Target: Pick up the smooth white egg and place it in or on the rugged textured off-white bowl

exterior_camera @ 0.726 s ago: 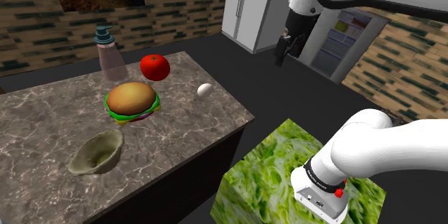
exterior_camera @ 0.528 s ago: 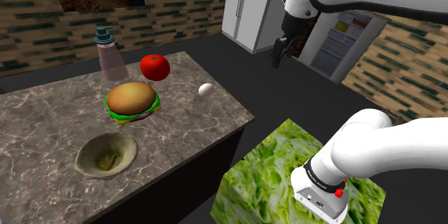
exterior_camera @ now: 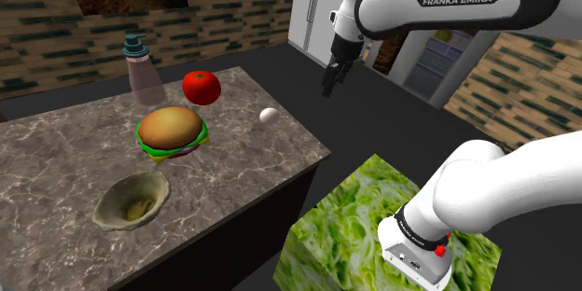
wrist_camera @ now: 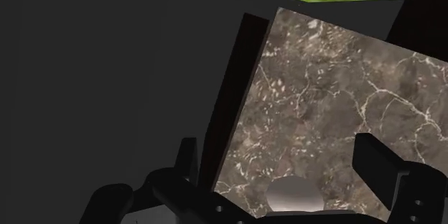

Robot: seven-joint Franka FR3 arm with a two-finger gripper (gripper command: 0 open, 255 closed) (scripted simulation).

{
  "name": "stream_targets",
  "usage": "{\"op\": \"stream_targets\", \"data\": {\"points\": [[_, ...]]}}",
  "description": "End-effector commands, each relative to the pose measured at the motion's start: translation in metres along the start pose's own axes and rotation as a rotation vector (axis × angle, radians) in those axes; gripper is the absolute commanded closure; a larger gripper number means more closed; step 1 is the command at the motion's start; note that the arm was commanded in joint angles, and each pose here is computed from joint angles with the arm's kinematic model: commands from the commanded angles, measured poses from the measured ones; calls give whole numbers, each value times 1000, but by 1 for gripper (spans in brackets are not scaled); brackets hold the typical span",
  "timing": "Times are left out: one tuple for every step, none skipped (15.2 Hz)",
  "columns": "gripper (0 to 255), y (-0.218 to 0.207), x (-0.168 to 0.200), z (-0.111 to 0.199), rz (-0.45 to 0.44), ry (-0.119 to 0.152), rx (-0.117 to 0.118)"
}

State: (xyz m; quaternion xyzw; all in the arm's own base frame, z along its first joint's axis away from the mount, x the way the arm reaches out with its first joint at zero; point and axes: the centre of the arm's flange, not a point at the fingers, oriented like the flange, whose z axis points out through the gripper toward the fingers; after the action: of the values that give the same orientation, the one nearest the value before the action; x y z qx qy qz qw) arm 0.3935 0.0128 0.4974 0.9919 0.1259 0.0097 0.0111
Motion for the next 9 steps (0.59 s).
{"op": "stream_targets", "data": {"points": [[0,-1,21,20,-48,14,13],[0,-3,30,28,-71,20,20],[0,-5,39,36,-94,25,27],[0,-7,48,44,-117,31,34],[0,-9,57,52,-140,37,41],[0,-12,66,60,-163,43,48],[0,-15,75,68,-187,48,54],[0,-18,84,76,-210,54,61],[0,-22,93,84,-233,60,68]]}}
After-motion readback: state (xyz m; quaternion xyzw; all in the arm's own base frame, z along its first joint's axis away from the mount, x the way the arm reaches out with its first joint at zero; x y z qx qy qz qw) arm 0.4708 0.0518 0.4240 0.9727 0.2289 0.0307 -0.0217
